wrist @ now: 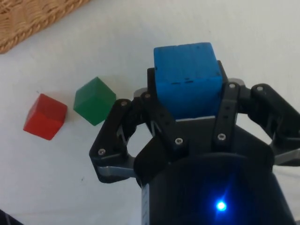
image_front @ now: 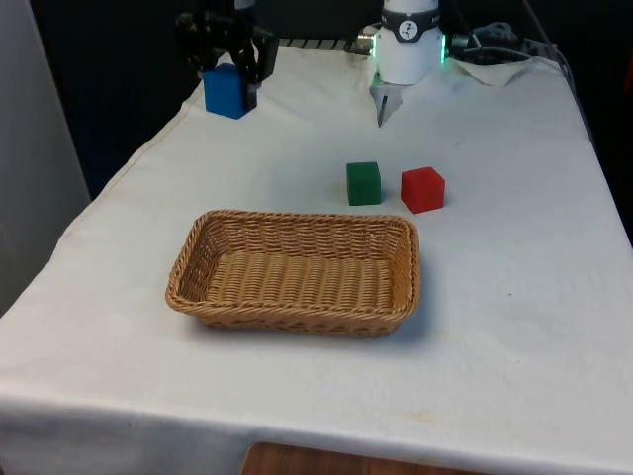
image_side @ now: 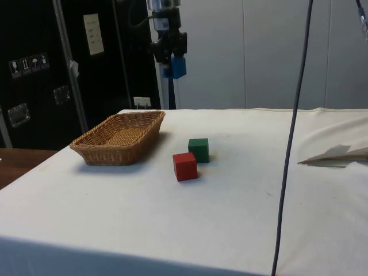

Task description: Pick up the blue cube and place it into the basket.

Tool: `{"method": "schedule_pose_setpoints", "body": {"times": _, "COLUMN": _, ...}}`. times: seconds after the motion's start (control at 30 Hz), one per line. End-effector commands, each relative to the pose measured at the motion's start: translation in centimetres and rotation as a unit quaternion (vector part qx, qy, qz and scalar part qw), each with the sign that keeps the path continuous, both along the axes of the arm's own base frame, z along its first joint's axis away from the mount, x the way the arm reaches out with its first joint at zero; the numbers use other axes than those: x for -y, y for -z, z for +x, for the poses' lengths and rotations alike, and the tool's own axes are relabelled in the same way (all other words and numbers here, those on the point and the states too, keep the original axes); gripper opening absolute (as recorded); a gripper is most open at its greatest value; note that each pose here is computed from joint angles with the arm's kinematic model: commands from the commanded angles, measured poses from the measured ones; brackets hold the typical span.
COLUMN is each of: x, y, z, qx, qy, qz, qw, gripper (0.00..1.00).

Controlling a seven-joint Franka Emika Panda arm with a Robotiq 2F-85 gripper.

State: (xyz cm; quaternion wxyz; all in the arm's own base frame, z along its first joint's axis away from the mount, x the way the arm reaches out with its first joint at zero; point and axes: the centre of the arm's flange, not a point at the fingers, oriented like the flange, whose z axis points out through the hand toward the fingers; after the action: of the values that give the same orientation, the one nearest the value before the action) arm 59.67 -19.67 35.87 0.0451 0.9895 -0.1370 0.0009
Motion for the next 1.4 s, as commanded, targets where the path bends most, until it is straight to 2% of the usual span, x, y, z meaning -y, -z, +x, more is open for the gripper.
{"method": "schedule_pose_setpoints", "body": {"times": 0.0, "x": 0.0, "y": 0.1, "z": 0.3, "qx": 0.000, "qy": -0.002, "qz": -0.001, "qw": 1.00000, "gripper": 0.00}}
{"method": "schedule_pose_setpoints", "body": {"times": 0.1, "x": -0.3, "y": 0.3, "z": 1.3, "qx": 0.000, "qy": -0.010, "qz": 0.000, "qw": 0.99995, "gripper": 0.00}}
{"method": "schedule_pose_setpoints", "body": {"times": 0.3, "x": -1.5, "y": 0.2, "z": 3.2, "qx": 0.000, "qy": -0.013, "qz": -0.006, "qw": 0.99990, "gripper": 0.00}}
{"method": "schedule_pose_setpoints", "body": {"times": 0.33, "x": -1.2, "y": 0.2, "z": 2.9, "qx": 0.004, "qy": -0.013, "qz": -0.007, "qw": 0.99988, "gripper": 0.00}}
{"method": "schedule_pose_setpoints", "body": {"times": 0.37, "x": -1.6, "y": 0.2, "z": 3.4, "qx": 0.001, "qy": -0.013, "qz": -0.007, "qw": 0.99989, "gripper": 0.00}}
{"method": "schedule_pose_setpoints", "body": {"times": 0.57, "x": -3.1, "y": 0.1, "z": 5.4, "qx": 0.007, "qy": -0.022, "qz": -0.008, "qw": 0.99970, "gripper": 0.00}}
{"method": "schedule_pose_setpoints", "body": {"times": 0.6, "x": -2.9, "y": 0.0, "z": 5.2, "qx": 0.012, "qy": -0.022, "qz": -0.011, "qw": 0.99962, "gripper": 0.00}}
{"method": "schedule_pose_setpoints", "body": {"times": 0.63, "x": -3.3, "y": 0.2, "z": 5.7, "qx": 0.008, "qy": -0.023, "qz": -0.008, "qw": 0.99967, "gripper": 0.00}}
{"method": "schedule_pose_setpoints", "body": {"times": 0.7, "x": -3.6, "y": 0.4, "z": 6.2, "qx": 0.008, "qy": -0.027, "qz": -0.008, "qw": 0.99958, "gripper": 0.00}}
{"method": "schedule_pose_setpoints", "body": {"times": 0.87, "x": -4.4, "y": 0.9, "z": 7.5, "qx": 0.008, "qy": -0.038, "qz": -0.007, "qw": 0.99923, "gripper": 0.00}}
{"method": "schedule_pose_setpoints", "body": {"times": 0.9, "x": -4.2, "y": 0.8, "z": 7.4, "qx": 0.012, "qy": -0.036, "qz": -0.013, "qw": 0.99918, "gripper": 0.00}}
{"method": "schedule_pose_setpoints", "body": {"times": 0.93, "x": -4.5, "y": 1.0, "z": 7.7, "qx": 0.007, "qy": -0.040, "qz": -0.006, "qw": 0.99914, "gripper": 0.00}}
{"method": "schedule_pose_setpoints", "body": {"times": 1.17, "x": -5.6, "y": 1.9, "z": 9.2, "qx": 0.006, "qy": -0.059, "qz": -0.004, "qw": 0.99823, "gripper": 0.00}}
{"method": "schedule_pose_setpoints", "body": {"times": 1.2, "x": -5.5, "y": 1.8, "z": 9.1, "qx": 0.011, "qy": -0.057, "qz": -0.010, "qw": 0.99824, "gripper": 0.00}}
{"method": "schedule_pose_setpoints", "body": {"times": 1.23, "x": -5.7, "y": 2.0, "z": 9.3, "qx": 0.006, "qy": -0.061, "qz": -0.004, "qw": 0.99810, "gripper": 0.00}}
{"method": "schedule_pose_setpoints", "body": {"times": 1.37, "x": -6.5, "y": 2.6, "z": 10.3, "qx": 0.006, "qy": -0.070, "qz": -0.002, "qw": 0.99754, "gripper": 0.00}}
